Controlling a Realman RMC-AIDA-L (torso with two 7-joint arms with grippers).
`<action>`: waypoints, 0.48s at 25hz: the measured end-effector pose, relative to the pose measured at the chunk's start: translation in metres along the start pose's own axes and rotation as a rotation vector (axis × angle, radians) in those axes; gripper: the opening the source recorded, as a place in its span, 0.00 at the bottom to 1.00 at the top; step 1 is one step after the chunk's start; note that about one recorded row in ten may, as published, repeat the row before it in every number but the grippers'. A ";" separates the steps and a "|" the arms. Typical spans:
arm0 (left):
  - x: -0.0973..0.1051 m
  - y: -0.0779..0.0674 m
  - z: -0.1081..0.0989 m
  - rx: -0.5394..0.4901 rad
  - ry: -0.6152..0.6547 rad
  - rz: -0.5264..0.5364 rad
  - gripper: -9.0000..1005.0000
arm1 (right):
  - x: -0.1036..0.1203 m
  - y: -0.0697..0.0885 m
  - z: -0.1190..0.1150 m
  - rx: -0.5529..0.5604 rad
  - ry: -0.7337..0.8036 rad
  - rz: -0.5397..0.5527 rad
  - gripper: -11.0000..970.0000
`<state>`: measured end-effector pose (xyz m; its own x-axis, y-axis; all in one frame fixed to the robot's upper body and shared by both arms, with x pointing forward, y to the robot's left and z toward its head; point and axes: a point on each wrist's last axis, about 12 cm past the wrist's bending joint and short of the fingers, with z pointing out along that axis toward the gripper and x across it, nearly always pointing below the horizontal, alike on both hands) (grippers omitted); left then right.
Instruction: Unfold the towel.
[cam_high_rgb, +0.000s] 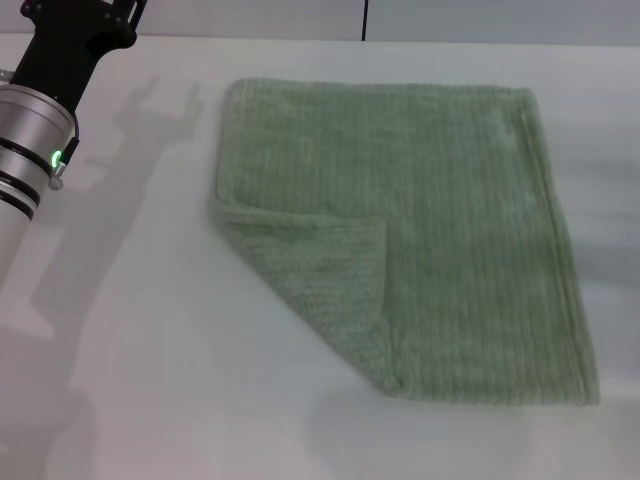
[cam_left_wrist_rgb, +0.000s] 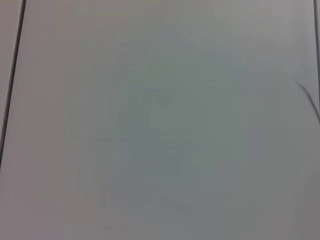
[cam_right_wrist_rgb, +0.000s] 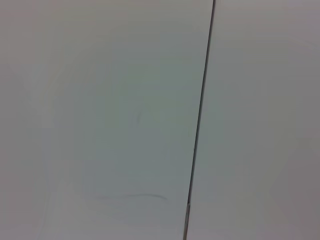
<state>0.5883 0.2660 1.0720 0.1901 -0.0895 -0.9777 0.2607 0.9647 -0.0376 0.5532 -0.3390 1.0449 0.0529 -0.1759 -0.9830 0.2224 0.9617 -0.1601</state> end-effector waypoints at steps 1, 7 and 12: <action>0.000 0.000 0.000 0.000 -0.001 0.000 0.57 | 0.000 0.000 0.000 0.000 0.000 0.000 0.62; 0.000 0.000 -0.001 0.000 -0.003 0.000 0.57 | 0.000 0.000 -0.002 0.002 -0.003 0.003 0.62; 0.000 0.001 -0.002 -0.001 -0.003 -0.003 0.57 | 0.001 0.002 -0.003 -0.007 -0.003 0.001 0.62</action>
<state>0.5868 0.2670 1.0716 0.1926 -0.0930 -0.9769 0.2599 0.9648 -0.0406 0.5512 -0.3368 1.0437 0.0557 -0.1760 -0.9828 0.2159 0.9632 -0.1602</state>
